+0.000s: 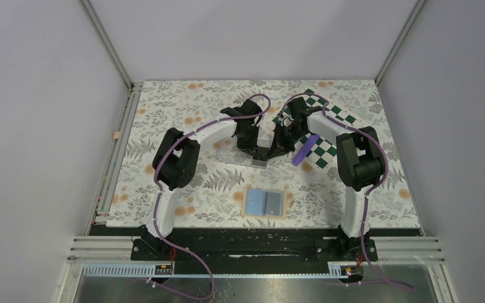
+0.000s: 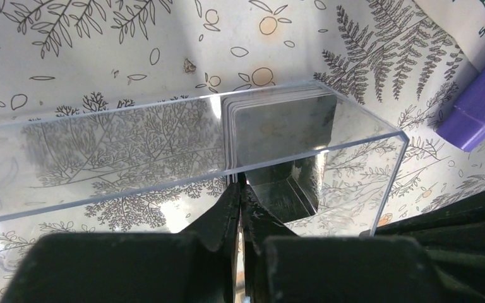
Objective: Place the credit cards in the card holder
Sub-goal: Pick up the credit card from the storage box.
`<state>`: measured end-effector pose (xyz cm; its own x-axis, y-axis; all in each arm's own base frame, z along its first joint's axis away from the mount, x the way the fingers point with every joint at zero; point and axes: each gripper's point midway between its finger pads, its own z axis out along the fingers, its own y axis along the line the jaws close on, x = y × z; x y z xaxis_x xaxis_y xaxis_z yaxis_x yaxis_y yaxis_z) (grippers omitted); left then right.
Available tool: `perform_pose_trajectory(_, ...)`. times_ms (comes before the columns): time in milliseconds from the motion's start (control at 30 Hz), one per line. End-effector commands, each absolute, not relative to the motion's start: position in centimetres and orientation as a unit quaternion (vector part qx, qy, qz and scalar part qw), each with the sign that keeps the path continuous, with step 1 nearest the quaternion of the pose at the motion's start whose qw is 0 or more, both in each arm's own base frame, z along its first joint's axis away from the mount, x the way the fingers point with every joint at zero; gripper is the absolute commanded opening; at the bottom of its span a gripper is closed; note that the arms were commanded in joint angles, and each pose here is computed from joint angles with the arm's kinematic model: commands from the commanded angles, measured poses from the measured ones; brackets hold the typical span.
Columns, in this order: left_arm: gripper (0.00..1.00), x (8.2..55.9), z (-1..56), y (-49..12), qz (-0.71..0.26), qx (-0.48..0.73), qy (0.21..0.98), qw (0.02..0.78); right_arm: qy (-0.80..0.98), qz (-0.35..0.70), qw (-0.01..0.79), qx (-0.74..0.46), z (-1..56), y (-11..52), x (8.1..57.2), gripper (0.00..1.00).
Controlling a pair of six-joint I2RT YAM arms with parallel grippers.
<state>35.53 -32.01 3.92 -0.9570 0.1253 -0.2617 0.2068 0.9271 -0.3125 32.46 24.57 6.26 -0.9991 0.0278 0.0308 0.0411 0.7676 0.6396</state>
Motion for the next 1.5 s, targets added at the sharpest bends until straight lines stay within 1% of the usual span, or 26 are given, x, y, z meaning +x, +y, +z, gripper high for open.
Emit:
perform_pose_trajectory(0, 0.03, 35.3, 8.1, -34.1, -0.227, 0.097, 0.957, 0.15, -0.946, -0.323, 0.035, -0.015, 4.6, 24.2, 31.3, 0.08)
perform_pose_trajectory(333, 0.07, 35.1, 8.1, -33.8, -0.215, 0.099, 0.959, 0.156, -0.946, -0.322, 0.036, -0.015, 4.6, 24.2, 31.2, 0.08)
perform_pose_trajectory(367, 0.1, 35.1, 7.9, -33.6, -0.21, 0.098, 0.96, 0.157, -0.946, -0.322, 0.036, -0.015, 4.5, 24.2, 31.1, 0.08)
perform_pose_trajectory(533, 0.34, 35.4, 6.8, -31.8, -0.156, 0.085, 0.971, 0.157, -0.946, -0.323, 0.037, -0.015, 4.6, 24.2, 31.1, 0.08)
perform_pose_trajectory(633, 0.36, 35.2, 5.8, -31.4, -0.141, 0.086, 0.975, 0.145, -0.946, -0.323, 0.037, -0.015, 4.6, 24.2, 31.1, 0.08)
perform_pose_trajectory(700, 0.36, 35.0, 5.1, -31.5, -0.143, 0.087, 0.977, 0.135, -0.945, -0.324, 0.037, -0.015, 4.6, 24.2, 31.2, 0.08)
perform_pose_trajectory(800, 0.31, 34.8, 4.2, -31.8, -0.146, 0.087, 0.978, 0.121, -0.945, -0.323, 0.039, -0.015, 4.5, 24.2, 31.1, 0.08)
perform_pose_trajectory(933, 0.24, 34.7, 3.7, -32.3, -0.156, 0.089, 0.977, 0.114, -0.946, -0.323, 0.039, -0.015, 4.5, 24.2, 31.0, 0.08)
perform_pose_trajectory(1100, 0.12, 34.6, 3.9, -32.6, -0.16, 0.092, 0.976, 0.115, -0.946, -0.323, 0.04, -0.016, 4.4, 24.2, 31.0, 0.08)
perform_pose_trajectory(1300, 0.02, 34.7, 5.1, -33.2, -0.168, 0.098, 0.973, 0.126, -0.946, -0.323, 0.039, -0.016, 4.4, 24.2, 31.1, 0.08)
perform_pose_trajectory(1467, 0.01, 34.6, 6.0, -34.1, -0.181, 0.103, 0.969, 0.131, -0.945, -0.323, 0.04, -0.016, 4.5, 24.2, 31.0, 0.08)
